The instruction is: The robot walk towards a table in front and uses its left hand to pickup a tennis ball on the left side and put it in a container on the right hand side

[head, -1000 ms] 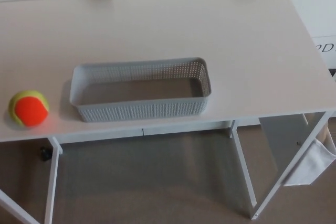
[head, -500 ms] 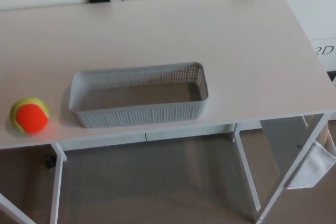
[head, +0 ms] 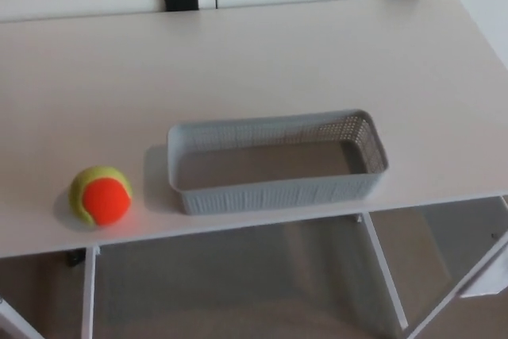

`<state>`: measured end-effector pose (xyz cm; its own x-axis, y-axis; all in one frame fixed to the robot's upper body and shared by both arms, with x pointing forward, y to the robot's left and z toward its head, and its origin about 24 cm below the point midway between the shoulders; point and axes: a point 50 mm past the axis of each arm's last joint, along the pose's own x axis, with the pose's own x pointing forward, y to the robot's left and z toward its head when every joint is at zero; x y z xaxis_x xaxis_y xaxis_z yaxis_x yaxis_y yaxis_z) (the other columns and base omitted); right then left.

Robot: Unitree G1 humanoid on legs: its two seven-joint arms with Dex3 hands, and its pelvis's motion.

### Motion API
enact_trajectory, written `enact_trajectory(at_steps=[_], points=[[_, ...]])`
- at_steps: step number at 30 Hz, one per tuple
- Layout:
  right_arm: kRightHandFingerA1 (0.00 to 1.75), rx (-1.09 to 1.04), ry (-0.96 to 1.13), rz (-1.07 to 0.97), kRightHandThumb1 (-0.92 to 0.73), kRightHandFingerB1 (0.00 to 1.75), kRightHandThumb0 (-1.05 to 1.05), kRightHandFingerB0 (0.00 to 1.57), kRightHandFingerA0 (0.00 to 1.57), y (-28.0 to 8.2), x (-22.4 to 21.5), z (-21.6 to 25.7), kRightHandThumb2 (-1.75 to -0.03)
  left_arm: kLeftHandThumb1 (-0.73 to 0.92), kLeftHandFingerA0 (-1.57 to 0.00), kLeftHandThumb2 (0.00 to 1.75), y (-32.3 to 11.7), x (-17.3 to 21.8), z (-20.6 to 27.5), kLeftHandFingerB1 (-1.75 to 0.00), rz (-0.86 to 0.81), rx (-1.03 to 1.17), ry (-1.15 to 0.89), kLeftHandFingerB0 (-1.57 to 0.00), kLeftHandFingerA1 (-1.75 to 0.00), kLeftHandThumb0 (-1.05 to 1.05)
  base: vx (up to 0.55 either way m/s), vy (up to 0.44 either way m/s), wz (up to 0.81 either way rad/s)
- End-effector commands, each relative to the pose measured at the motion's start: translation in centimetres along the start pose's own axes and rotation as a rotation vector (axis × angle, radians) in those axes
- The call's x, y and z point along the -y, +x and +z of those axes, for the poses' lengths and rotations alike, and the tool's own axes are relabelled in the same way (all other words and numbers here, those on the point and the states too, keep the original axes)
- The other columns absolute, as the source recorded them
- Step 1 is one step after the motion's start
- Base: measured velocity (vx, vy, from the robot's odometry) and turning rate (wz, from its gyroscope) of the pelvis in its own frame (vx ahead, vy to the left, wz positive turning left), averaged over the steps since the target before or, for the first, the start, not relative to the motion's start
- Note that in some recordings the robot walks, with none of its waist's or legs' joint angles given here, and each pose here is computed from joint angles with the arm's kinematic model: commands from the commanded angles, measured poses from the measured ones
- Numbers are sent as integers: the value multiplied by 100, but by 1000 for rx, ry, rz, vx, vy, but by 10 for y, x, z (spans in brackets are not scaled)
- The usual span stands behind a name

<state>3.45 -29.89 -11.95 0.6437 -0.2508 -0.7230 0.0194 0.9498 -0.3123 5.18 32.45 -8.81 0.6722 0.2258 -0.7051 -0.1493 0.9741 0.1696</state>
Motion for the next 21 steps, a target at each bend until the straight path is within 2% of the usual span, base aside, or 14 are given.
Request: enact_trajectory(at_steps=[1, 2, 3, 4, 5, 10, 13, 14, 15, 16, 17, 18, 19, 21], points=[[69, 10, -58, -19, -44, 55, -67, 37, 63, 2, 8, 4, -90, 62, -53, 58, 1, 1, -1, -34, 2, -12, 8, -36, -41, -35, 99, 128, 0], [69, 10, -58, -19, -44, 55, -67, 37, 63, 2, 8, 4, -90, 62, -53, 58, 1, 1, -1, -34, 2, -12, 8, -36, -41, -35, 94, 70, 4], [61, 9, -54, -22, -57, 45, -69, 45, 69, 1, 8, 4, -58, 61, -53, 58, 1, 2, -1, -34, 4, -11, 5, -37, -42, -35, 113, 30, 6], [61, 9, -52, -23, -57, 45, -69, 45, 69, 1, 7, 4, -58, 61, -53, 58, 1, 2, -1, -34, 5, -10, 3, -37, -42, -35, 93, 20, 7], [68, 14, -52, -21, -44, 54, -68, 38, 63, 0, 7, 4, -90, 63, -51, 60, 1, 2, -1, -34, 0, -10, 1, -36, -42, -34, 74, 4, 10], [69, 13, -45, -21, -43, 55, -66, 40, 64, 1, 7, 5, -89, 62, -50, 60, 2, 1, 0, -34, -3, -9, 2, -36, -42, -34, 38, -93, 7], [68, 14, -50, -20, -44, 54, -67, 39, 63, 2, 7, 6, -89, 63, -50, 60, 2, 2, 2, -34, -3, -3, 9, -37, -42, -35, 130, -314, 4], [62, 5, -61, -21, -58, 44, -69, 46, 67, 3, 7, 6, -58, 63, -49, 60, 2, 1, 1, -34, -7, -4, 13, -37, -42, -35, 76, -234, -3], [69, 7, -59, -20, -44, 54, -69, 39, 63, 3, 7, 6, -90, 62, -50, 59, 3, 1, 0, -34, -4, -6, 13, -38, -41, -35, 33, -154, -1], [69, 11, -56, -18, -44, 54, -69, 39, 63, 2, 7, 6, -90, 62, -50, 59, 3, 0, -1, -34, 1, -8, 13, -38, -41, -35, 42, -87, 3], [64, 13, -55, -19, -58, 46, -70, 46, 66, 2, 7, 6, -58, 63, -49, 60, 3, 0, -1, -35, -3, -8, 7, -37, -42, -34, 0, 0, 0], [64, 14, -56, -19, -58, 46, -70, 46, 66, 2, 7, 6, -58, 63, -49, 60, 3, 0, -1, -35, -6, -8, 4, -37, -42, -34, 0, 0, 0], [69, 11, -50, -19, -43, 55, -68, 40, 61, 1, 6, 6, -89, 63, -49, 60, 2, 0, -2, -35, -5, -9, 5, -37, -41, -35, 0, 0, 0], [70, 12, -56, -16, -44, 55, -69, 39, 61, 1, 6, 6, -90, 62, -52, 58, 2, 0, -2, -34, -3, -12, 6, -37, -42, -34, 26, 71, -8]])
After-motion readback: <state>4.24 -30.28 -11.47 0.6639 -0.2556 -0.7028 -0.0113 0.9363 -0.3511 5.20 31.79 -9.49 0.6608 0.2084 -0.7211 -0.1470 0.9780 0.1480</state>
